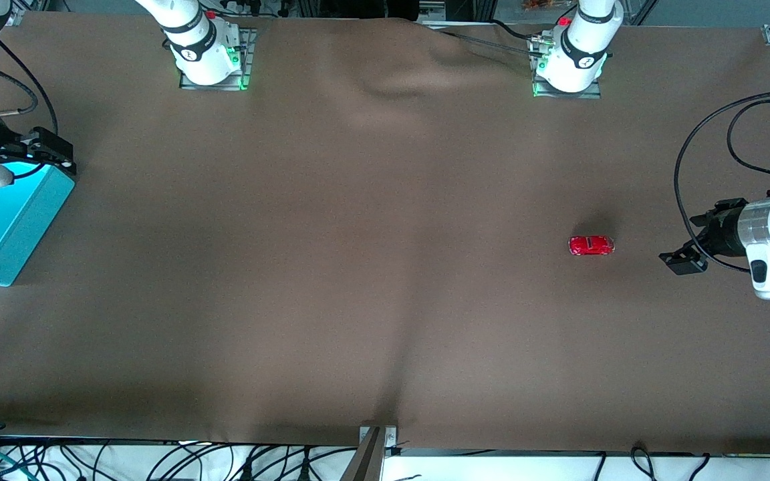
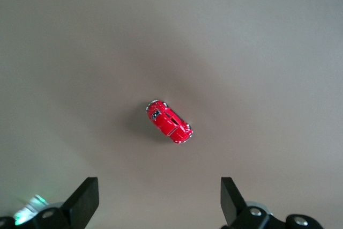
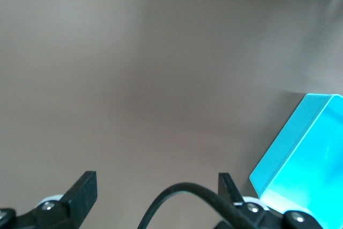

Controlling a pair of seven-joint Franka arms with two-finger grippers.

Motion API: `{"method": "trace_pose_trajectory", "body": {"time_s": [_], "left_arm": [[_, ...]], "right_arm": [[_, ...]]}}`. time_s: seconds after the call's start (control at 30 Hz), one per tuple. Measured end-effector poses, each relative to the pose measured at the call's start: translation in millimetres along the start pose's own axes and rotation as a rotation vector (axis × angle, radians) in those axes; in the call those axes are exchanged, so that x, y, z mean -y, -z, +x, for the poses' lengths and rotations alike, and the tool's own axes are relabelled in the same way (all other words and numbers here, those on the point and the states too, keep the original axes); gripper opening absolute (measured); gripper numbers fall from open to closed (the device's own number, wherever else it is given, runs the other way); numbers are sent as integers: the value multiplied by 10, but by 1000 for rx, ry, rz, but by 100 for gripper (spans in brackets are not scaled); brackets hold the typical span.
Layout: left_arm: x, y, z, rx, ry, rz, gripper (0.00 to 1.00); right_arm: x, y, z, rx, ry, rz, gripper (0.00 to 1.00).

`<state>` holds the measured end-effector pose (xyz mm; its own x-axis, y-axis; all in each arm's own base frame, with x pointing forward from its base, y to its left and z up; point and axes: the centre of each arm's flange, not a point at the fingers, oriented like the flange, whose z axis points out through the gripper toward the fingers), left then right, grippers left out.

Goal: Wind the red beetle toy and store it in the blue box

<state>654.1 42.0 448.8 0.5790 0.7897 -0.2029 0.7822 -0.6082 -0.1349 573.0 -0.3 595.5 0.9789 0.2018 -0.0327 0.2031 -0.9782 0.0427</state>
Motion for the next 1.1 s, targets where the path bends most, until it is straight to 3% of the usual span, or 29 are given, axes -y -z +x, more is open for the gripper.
{"method": "trace_pose_trajectory", "body": {"time_s": [0.67,1.1], "left_arm": [[-28,-1202,51,40,476,57,100],[-86,-1881,121,49,614,63,100]], "right_arm": [[0,0,1,0,0,0,100],[1,-1,2,0,0,0,100]]}}
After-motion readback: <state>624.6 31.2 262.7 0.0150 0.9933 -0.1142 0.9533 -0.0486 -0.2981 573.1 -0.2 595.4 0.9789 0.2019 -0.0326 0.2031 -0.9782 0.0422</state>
